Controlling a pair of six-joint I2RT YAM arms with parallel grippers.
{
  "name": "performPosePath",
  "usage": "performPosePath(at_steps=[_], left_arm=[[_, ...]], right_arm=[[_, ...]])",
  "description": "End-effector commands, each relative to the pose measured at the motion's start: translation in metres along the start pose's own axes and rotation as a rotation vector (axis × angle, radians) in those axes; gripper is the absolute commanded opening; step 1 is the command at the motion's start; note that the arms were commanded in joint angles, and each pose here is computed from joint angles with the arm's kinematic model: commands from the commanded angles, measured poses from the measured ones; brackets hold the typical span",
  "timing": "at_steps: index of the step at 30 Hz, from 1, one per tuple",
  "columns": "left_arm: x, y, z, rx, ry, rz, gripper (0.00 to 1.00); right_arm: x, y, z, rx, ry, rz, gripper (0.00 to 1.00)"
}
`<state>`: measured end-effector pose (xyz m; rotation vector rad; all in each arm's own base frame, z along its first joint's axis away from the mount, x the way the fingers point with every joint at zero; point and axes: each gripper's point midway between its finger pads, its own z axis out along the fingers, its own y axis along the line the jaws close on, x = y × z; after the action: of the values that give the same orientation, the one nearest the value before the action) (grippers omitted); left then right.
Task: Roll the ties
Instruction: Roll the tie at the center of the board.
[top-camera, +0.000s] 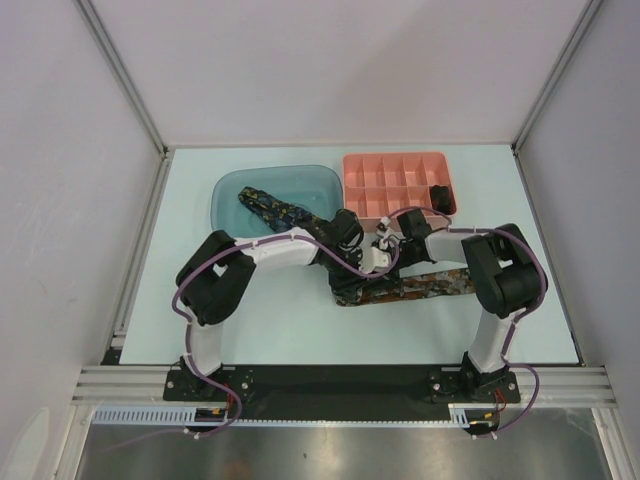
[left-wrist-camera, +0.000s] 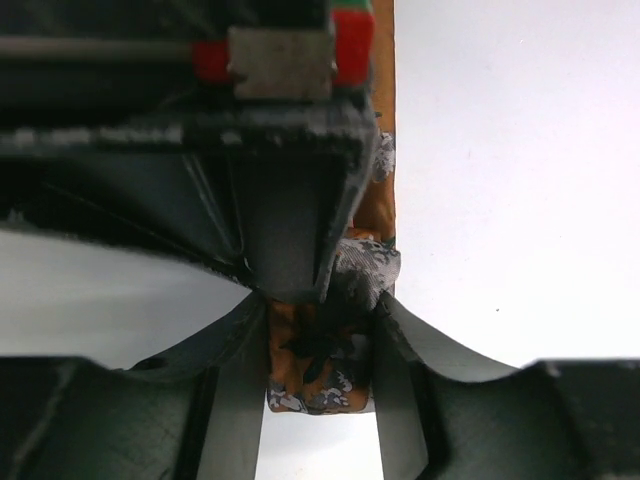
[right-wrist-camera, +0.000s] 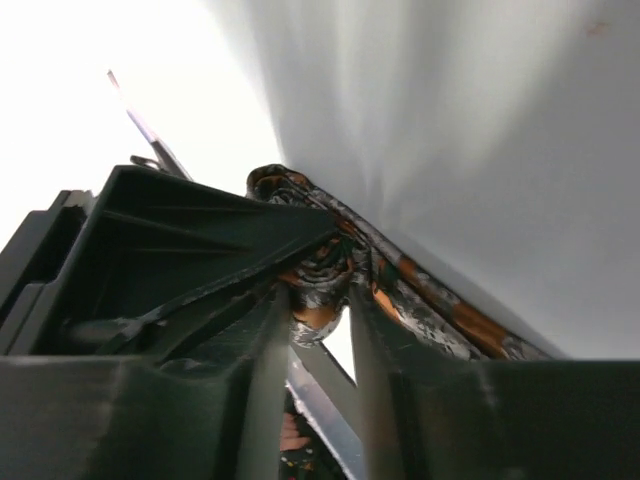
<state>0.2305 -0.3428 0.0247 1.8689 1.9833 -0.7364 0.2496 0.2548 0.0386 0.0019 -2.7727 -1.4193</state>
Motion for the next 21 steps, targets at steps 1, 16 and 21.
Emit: performPosePath(at_steps=[1, 16, 21], left_arm=[[0.026, -0.002, 0.017, -0.001, 0.095, 0.002, 0.47], [-0.013, -0.007, -0.027, -0.038, -0.246, -0.063, 0.87], [-0.027, -0.007, -0.018, 0.013, -0.285, -0.102, 0.90]], right_arm=[[-0.002, -0.006, 0.004, 0.019, -0.005, -0.032, 0.11], [-0.007, -0.055, -0.028, 0.206, -0.061, -0.116, 0.00], [-0.008, -0.059, -0.029, 0.237, -0.071, -0.135, 0.00]])
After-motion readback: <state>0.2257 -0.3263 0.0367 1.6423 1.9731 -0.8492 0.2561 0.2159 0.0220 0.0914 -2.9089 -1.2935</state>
